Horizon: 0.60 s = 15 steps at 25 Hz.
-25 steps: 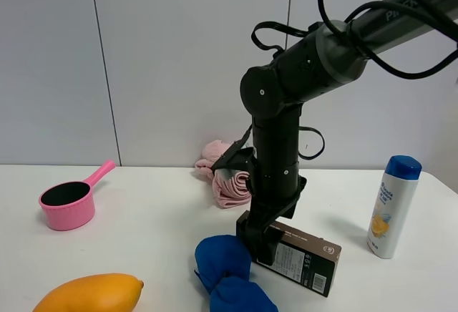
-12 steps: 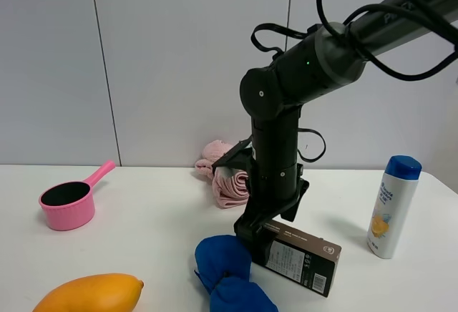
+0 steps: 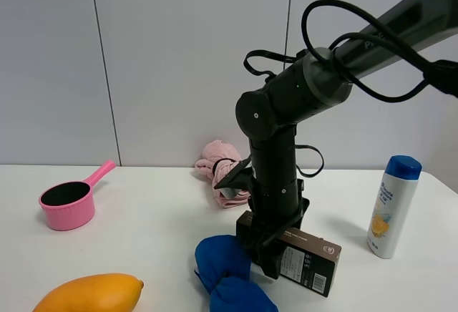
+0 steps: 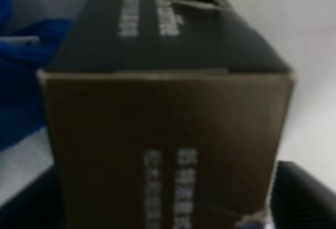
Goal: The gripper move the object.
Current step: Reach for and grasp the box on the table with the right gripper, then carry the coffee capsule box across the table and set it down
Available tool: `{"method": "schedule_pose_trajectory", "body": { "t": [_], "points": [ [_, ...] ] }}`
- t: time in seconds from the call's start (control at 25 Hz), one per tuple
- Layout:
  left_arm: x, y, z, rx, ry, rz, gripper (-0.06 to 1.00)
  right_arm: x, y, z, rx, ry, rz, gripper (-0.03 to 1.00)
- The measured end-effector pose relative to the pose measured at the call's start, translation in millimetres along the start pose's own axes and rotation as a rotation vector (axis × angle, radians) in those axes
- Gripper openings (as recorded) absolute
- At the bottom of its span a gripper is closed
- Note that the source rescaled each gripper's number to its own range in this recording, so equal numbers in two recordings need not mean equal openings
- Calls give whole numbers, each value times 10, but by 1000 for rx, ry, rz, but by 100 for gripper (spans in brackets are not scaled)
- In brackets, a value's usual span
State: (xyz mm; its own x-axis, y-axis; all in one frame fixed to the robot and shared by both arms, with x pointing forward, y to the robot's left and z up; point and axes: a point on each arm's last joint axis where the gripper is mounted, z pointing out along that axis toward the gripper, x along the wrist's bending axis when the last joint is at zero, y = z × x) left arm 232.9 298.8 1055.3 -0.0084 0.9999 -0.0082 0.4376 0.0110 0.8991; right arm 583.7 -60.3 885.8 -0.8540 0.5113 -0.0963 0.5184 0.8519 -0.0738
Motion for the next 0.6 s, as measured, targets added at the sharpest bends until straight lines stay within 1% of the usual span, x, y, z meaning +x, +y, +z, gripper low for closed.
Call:
{"method": "schedule_pose_trajectory", "body": {
  "t": [0.08, 0.2, 0.44, 0.6],
  "points": [
    [0, 0, 0, 0, 0, 0, 100, 0, 0, 0, 0, 0, 0, 28],
    [0, 0, 0, 0, 0, 0, 100, 1, 0, 0, 0, 1, 1, 0],
    [0, 0, 0, 0, 0, 0, 100, 2, -3, 0, 4, 2, 2, 0],
    [0, 0, 0, 0, 0, 0, 100, 11, -48, -50, 39, 13, 4, 0]
  ]
}}
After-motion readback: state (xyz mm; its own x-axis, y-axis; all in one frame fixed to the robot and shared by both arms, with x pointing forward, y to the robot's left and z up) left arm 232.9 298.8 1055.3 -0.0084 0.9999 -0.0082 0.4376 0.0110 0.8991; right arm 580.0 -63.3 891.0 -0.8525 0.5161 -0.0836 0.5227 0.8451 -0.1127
